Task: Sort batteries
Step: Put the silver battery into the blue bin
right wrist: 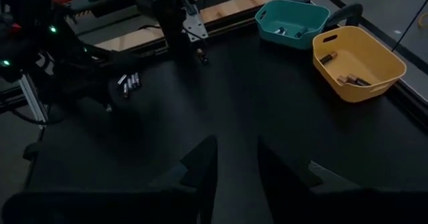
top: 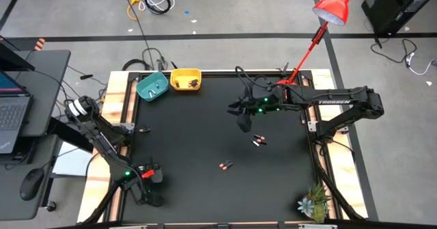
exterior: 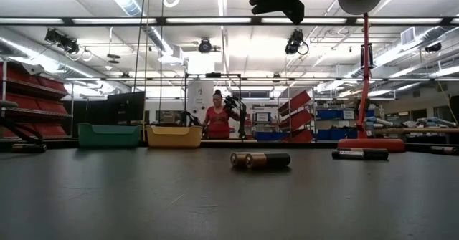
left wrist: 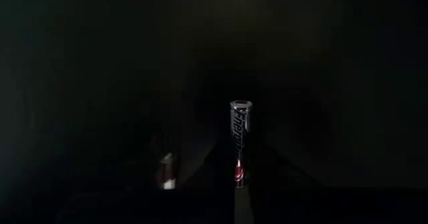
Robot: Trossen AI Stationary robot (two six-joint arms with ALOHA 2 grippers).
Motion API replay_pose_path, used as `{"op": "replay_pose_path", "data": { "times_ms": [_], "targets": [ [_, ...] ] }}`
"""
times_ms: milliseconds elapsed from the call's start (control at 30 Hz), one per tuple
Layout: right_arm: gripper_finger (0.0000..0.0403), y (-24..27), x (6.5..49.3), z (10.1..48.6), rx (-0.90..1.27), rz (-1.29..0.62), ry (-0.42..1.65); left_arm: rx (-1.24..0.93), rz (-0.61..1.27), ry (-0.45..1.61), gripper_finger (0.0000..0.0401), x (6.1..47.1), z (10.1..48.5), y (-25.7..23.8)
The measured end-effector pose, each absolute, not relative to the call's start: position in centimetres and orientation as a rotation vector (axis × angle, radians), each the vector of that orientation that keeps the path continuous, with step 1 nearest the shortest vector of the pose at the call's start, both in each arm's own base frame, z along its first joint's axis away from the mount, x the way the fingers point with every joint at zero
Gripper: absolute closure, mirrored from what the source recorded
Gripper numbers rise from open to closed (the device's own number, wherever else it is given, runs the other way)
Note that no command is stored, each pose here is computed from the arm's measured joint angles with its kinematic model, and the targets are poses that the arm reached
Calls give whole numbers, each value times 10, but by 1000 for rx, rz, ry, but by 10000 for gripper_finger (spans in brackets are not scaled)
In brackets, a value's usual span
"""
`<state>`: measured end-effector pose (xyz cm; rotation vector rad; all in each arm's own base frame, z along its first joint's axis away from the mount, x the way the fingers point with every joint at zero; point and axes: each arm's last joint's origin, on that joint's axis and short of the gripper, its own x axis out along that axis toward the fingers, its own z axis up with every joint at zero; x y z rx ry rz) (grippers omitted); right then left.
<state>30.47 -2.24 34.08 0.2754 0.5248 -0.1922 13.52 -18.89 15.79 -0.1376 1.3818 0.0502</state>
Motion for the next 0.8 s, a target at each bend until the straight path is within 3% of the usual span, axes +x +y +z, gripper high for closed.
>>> {"op": "replay_pose_path", "data": {
  "times_ms": [333, 633, 800],
  "targets": [
    [288, -23, 305, 341, 239, -183, 526, -274, 232, 1277, 386, 153, 164, -180],
    [288, -23, 306, 342, 240, -181, 509, -407, 705, 992, 386, 197, 156, -112],
    [288, -20, 306, 344, 261, -176, 495, -460, 961, 813, 386, 199, 157, -59]
  ]
}}
